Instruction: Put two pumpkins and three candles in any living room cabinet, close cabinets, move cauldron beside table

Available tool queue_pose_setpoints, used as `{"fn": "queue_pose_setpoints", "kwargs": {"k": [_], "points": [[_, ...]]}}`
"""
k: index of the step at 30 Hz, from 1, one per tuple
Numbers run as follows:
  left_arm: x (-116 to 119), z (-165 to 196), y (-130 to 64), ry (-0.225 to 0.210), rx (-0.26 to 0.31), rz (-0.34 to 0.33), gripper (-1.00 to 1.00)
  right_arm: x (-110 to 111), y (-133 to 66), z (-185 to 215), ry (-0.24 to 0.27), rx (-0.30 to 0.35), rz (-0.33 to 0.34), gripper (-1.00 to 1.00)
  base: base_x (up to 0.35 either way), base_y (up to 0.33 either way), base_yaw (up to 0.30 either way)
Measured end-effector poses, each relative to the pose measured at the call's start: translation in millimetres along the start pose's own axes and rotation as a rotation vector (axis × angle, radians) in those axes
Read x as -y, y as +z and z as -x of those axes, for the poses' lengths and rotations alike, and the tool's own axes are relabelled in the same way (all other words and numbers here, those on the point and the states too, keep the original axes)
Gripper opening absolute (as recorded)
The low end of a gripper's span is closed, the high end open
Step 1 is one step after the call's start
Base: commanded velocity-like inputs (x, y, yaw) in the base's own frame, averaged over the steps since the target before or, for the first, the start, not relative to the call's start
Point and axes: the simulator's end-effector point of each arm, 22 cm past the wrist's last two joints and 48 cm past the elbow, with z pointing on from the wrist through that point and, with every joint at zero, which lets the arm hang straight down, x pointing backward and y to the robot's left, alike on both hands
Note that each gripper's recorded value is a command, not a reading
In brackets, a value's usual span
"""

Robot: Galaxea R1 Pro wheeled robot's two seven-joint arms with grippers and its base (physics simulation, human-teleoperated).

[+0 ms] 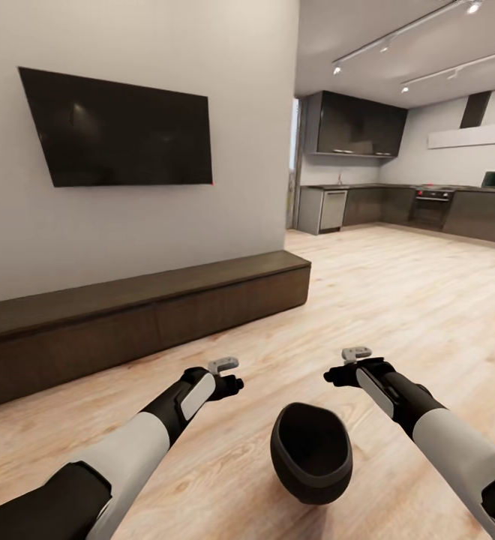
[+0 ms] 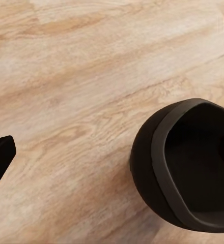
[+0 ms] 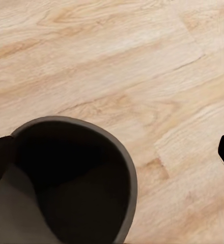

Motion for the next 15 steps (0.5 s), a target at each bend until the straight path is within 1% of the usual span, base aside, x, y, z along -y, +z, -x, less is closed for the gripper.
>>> {"fn": "queue_pose_setpoints", "kwargs": {"k": [4,10,14,15], "points": [[1.2,0.0,-0.4,0.000,0.000,-0.002,1.00,-0.6,-0.3,-0.2,-0.006,0.000,-0.001,1.00,0.000,-0.120,0.010],[2.9,-0.5,-0.5,0.001,0.000,-0.004,1.00,-0.9,-0.4,-0.4,-0.008,-0.001,-0.001,1.00,-0.009,-0.034,0.002],[3.1,-0.6,-0.4,0.001,-0.001,-0.004,1.00,-0.4,0.6,-2.9,-0.008,-0.007,-0.002,1.00,-0.134,-0.139,0.000],[3.1,-0.6,-0.3,0.001,-0.001,-0.004,1.00,2.2,2.1,-7.5,-0.006,-0.018,-0.008,1.00,-0.191,-0.193,0.000]]}}
